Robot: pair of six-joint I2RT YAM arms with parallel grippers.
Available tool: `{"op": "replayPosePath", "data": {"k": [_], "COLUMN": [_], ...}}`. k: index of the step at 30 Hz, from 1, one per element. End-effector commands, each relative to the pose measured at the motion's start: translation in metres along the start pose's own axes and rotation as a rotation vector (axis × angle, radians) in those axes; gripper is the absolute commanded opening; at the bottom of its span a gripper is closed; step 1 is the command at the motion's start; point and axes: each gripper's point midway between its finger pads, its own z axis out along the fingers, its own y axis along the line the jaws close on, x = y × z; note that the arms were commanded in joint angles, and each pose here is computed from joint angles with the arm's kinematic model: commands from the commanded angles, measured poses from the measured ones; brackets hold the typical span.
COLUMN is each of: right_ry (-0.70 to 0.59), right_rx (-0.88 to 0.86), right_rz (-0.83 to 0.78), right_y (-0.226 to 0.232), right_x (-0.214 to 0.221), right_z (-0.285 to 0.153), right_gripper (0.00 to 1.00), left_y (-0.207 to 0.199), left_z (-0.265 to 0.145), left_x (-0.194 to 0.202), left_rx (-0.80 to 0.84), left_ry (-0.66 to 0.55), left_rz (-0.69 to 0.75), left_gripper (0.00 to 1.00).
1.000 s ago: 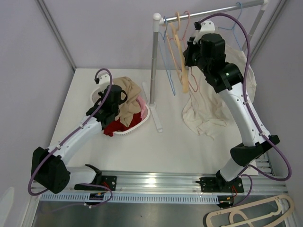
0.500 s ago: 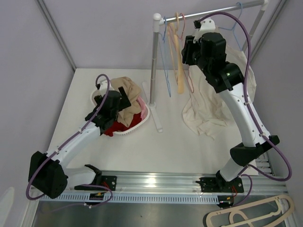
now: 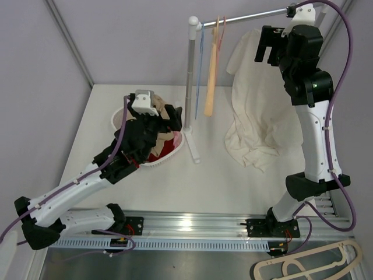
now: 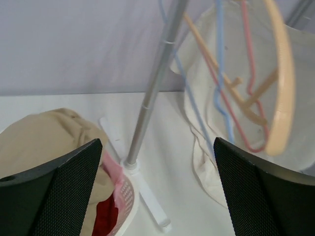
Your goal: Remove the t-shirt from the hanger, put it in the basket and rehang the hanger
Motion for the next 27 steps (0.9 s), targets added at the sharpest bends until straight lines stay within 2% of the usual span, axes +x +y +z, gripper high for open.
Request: {"op": "replayPosePath", "data": {"k": [1,3,5,8,11,16,23,27], "right_ry": [0.001,-0.001,-0.009,0.004,0.025,0.059,0.105,0.113], "right_rx": [0.044,0.059,0.057,0.076,0.114,0.066,0.023,0.009], "right_rz": [-0.083,-0.095,-0.106,-0.154,-0.22,-0.199,-0.19,-0.161], "right_y": [-0.019,-0.029,-0.034,-0.043,-0.055,-0.068,-0.081,-0.095], "right_x": [-0.005,-0.007,-0.01,-0.006,-0.001,0.01,0.029,0.035], "right_z": [-0.003,-0.001,-0.001,0.004,0.01,0.024,0.053,0.065], "right_gripper": [0.99,1.0,0.99,1.0,1.0,0.99,0.96,0.98], "left_y": [-0.047,-0.074,-0.099,-0.12,-0.133,-0.144,-0.14,-0.132], "left_z": [0.001,-0.001,0.001,0.004,0.003,-0.004,-0.008,-0.014], "left_x": [-0.006,-0.01,-0.004,0.008,0.012,0.017,0.026,0.037], "left_rx": [0.171,0.228,0.254,0.25,0.278,0.359,0.365,0.371], "left_ry": [-0.023,-0.05,-0.055,-0.059,-0.073,-0.063,-0.03,-0.004], "left_rz": [0.113,0.127,0.218,0.334,0.352,0.293,0.29,0.28], "left_gripper": [1.0,1.0,0.99,0.99,1.0,1.0,0.99,0.99]}}
